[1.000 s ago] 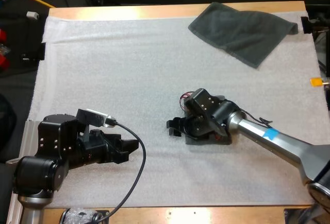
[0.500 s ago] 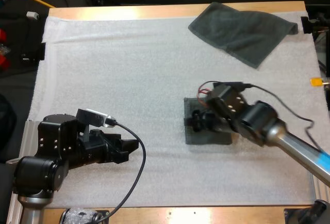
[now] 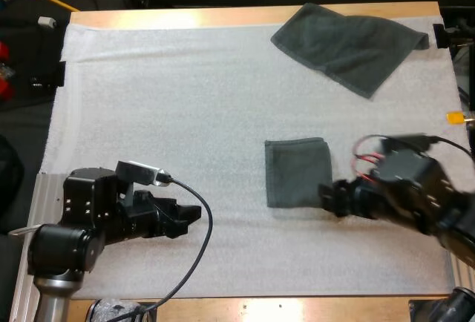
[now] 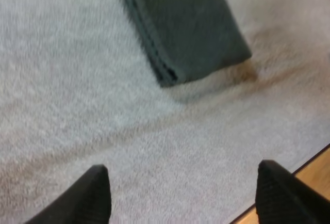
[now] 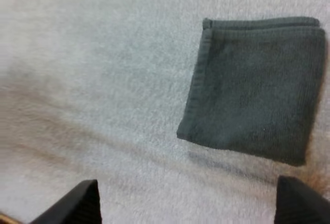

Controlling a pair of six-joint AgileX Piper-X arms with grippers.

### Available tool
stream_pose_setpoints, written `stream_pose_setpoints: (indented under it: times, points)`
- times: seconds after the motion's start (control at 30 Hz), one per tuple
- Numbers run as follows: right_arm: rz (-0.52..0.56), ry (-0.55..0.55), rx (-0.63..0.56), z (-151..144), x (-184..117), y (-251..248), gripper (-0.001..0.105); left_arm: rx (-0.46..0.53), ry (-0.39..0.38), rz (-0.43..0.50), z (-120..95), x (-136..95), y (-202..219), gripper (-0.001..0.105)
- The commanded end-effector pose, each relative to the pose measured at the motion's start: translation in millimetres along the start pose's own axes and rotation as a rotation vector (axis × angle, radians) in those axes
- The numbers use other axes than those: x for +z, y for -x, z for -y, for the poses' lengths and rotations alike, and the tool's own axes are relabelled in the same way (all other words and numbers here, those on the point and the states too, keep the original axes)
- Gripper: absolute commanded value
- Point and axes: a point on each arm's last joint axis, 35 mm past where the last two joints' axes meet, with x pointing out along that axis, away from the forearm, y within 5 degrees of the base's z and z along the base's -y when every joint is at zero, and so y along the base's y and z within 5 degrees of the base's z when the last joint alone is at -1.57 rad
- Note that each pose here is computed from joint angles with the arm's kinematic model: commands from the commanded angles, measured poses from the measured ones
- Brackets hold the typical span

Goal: Pick towel from pile, fold and stack

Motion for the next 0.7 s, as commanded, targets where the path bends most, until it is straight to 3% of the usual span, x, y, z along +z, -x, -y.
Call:
stream_pose_setpoints:
  times: [0.0, 0.1, 0.2, 0.37, 0.5, 0.67]
  points:
    - [0.004, 0.003, -0.013, 2.6, -5.4, 10.5, 0.067, -0.018, -0.012, 0.010, 0.8, 0.2, -0.3, 0.059]
    - [0.035, 0.002, -0.064, 7.3, -13.1, 26.5, 0.067, -0.026, -0.035, 0.041, -0.3, 3.6, -3.0, 0.060]
    - [0.056, 0.002, -0.119, 11.4, -19.2, 36.9, 0.067, -0.039, -0.055, 0.086, 0.5, 12.2, -5.1, 0.067]
    - [0.043, 0.003, -0.142, 13.3, -22.7, 39.4, 0.067, -0.054, -0.018, 0.111, -4.3, 32.1, -20.0, 0.071]
    - [0.038, 0.003, -0.143, 13.1, -22.2, 38.0, 0.067, -0.070, 0.024, 0.034, -9.0, 44.8, -49.1, 0.071]
    - [0.040, 0.003, -0.143, 13.0, -22.0, 38.0, 0.067, -0.095, 0.014, -0.051, -3.7, 55.3, -96.9, 0.071]
